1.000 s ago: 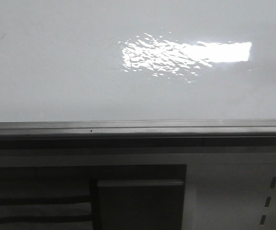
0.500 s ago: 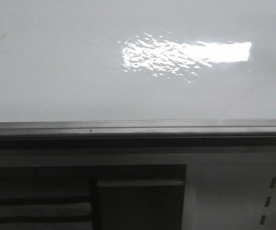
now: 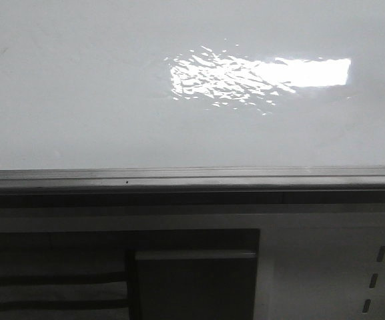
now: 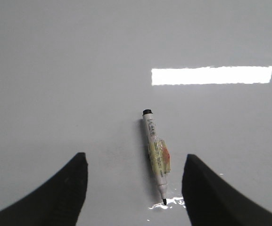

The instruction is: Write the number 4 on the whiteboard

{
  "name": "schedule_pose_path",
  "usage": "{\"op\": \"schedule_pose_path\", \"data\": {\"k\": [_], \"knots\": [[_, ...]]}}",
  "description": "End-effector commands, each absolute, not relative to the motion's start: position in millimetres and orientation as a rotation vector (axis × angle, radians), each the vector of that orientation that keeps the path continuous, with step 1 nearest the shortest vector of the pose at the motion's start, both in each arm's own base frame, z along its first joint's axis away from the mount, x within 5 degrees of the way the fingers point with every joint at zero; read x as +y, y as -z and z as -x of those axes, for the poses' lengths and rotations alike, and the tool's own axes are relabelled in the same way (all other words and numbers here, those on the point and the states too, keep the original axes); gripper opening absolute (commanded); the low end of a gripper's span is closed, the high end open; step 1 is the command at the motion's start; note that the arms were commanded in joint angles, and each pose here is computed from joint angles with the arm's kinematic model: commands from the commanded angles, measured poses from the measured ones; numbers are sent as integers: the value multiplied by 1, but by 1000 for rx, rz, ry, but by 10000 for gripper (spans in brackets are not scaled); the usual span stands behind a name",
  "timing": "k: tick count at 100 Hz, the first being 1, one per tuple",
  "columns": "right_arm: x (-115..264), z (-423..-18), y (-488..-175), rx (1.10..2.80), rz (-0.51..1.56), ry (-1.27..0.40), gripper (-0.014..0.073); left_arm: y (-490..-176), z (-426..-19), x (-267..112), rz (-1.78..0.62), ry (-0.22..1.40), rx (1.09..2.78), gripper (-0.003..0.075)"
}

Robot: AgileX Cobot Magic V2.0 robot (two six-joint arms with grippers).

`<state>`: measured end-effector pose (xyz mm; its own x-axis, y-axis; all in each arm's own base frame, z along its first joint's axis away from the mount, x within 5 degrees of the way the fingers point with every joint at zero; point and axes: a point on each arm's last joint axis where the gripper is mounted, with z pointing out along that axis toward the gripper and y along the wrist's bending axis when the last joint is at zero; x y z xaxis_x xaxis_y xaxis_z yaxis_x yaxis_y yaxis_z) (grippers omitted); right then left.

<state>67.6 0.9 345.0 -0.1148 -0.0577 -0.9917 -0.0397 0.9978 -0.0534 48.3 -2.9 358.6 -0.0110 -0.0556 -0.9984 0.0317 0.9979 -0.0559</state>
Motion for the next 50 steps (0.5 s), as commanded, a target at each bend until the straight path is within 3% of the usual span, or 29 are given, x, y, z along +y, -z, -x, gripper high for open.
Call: {"op": "schedule_pose_path", "data": {"k": [1, 37, 50], "knots": [[1, -69, -360, 1600, 79, 32, 437, -371, -51, -2, 26, 73, 1507, 447], [1, -69, -360, 1601, 70, 13, 437, -371, -52, -3, 30, 87, 1506, 388], [2, -69, -360, 1600, 68, 8, 437, -366, -64, -3, -23, 36, 1580, 389]]}}
